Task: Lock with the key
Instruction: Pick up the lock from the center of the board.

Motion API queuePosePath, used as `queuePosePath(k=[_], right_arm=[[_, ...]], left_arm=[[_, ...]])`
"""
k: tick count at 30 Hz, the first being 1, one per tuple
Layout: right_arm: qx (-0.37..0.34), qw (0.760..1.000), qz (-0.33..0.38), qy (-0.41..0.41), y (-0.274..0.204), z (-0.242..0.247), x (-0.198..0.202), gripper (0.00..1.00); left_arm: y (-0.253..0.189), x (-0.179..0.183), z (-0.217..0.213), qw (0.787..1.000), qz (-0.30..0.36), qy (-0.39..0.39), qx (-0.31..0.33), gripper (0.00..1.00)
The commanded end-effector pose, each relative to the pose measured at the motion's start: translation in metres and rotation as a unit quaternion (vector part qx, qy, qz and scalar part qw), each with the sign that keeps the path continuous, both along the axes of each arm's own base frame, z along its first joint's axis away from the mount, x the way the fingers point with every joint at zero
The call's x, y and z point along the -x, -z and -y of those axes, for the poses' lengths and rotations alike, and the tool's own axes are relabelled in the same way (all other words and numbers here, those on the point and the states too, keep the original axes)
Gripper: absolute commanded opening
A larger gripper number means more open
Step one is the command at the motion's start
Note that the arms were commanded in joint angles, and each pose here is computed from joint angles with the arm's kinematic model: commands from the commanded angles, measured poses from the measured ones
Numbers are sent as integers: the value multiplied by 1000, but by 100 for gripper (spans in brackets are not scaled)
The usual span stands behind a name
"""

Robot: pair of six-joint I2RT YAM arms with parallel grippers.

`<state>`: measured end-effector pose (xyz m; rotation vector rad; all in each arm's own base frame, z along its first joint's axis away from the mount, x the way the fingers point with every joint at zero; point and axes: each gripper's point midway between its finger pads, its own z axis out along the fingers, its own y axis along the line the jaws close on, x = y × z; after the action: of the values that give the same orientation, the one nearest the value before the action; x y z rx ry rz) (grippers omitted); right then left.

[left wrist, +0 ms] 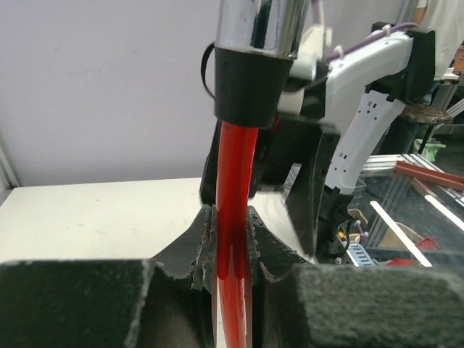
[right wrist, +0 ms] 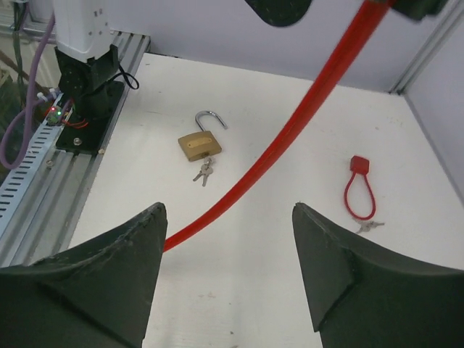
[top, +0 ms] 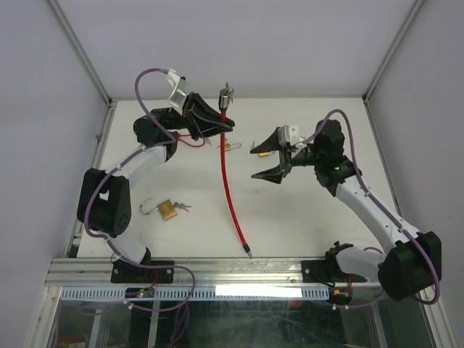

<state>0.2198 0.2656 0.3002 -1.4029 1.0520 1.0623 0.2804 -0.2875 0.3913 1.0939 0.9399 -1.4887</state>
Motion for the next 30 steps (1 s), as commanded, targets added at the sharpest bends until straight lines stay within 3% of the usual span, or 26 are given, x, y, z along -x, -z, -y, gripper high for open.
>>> queuePosePath(k=[1,7,10,12,14,16,23,30], right_arm=[[-95,993,-43,59,-20,-23,-17,75],[-173,975,-138,30,-36,-59,-15,72],[-184,968,-170,30,-40,-66,-22,62],[-182,968,-173,22,-39,-68,-22,45],[-181,968,-171,11,-41,-67,-18,18],[-181,969,-167,5,-47,-63,-15,0],[-183,968,-166,38,-67,-40,-26,0],[-164,970,-173,43,-60,-45,-28,0]], left_arm=[[-48,48,0,985,144,17,95,0],[-59,50,12,981,148,10,127,0],[-63,50,15,980,150,4,132,0],[-65,50,15,980,150,4,133,0],[-64,49,15,980,148,3,133,0],[-62,48,15,981,142,1,131,3],[-46,39,14,984,117,-35,133,32],[-43,36,18,984,102,-49,140,39]])
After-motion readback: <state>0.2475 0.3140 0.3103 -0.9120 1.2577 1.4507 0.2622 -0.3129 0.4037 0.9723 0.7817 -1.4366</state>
